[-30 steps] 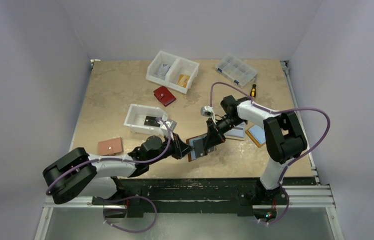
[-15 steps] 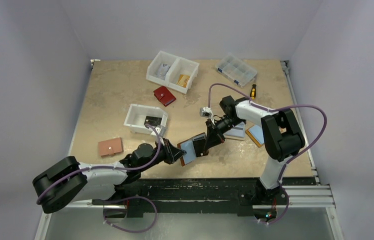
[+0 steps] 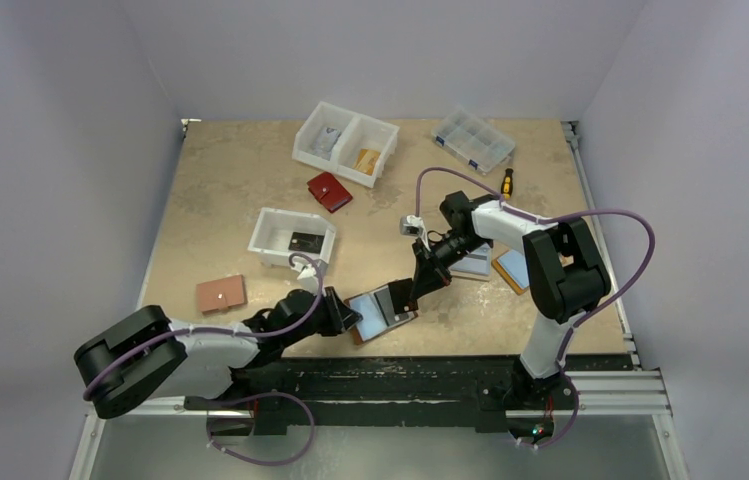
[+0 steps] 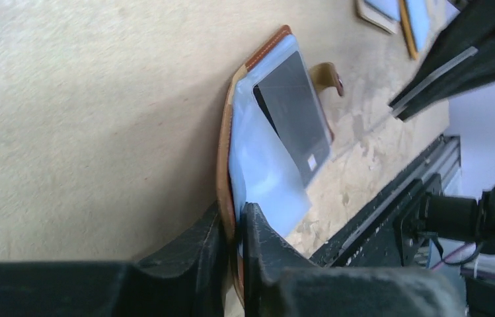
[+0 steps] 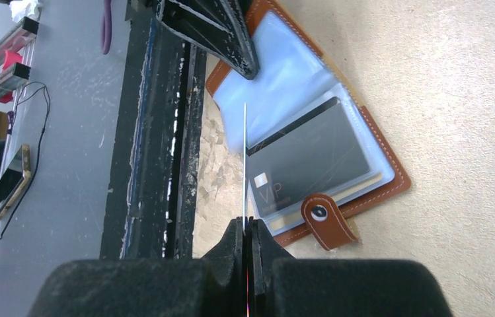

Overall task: Take the credit cards out of the card holder
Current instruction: Remove the credit card from the card holder, then place the credit card in the storage box.

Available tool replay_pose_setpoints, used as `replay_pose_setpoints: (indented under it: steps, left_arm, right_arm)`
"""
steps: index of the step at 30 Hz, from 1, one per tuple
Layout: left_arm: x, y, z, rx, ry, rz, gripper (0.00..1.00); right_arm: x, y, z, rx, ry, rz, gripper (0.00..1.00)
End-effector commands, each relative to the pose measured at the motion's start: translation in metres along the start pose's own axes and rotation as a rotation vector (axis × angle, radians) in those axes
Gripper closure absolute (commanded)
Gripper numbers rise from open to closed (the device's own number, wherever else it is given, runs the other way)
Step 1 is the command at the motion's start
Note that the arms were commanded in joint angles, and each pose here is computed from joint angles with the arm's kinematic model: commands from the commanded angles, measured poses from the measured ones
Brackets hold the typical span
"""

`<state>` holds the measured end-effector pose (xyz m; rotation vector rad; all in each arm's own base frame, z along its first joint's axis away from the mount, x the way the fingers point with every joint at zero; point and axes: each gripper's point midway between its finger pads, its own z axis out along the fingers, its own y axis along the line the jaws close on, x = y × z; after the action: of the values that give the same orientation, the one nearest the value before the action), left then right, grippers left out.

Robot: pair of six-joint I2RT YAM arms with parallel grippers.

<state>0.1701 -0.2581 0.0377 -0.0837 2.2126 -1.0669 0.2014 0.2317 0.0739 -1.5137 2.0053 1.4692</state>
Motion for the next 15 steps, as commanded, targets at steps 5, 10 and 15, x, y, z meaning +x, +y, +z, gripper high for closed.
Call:
replay_pose_setpoints:
  steps: [5, 10, 15]
  left_arm:
    - [-0.030, 0.011, -0.004, -0.220, -0.039, 0.039, 0.49]
    - [-0.048, -0.004, -0.020, -0.203, -0.084, 0.049, 0.41]
    - [-0.064, -0.022, -0.040, -0.173, -0.119, 0.037, 0.37]
  right_arm:
    - [-0.021, 0.008, -0.010, 0.004, -0.032, -0.102, 1.00]
    - [-0.023, 0.012, -0.011, -0.006, -0.039, -0.117, 1.00]
    - [-0.026, 0.016, -0.013, -0.018, -0.047, -0.141, 1.00]
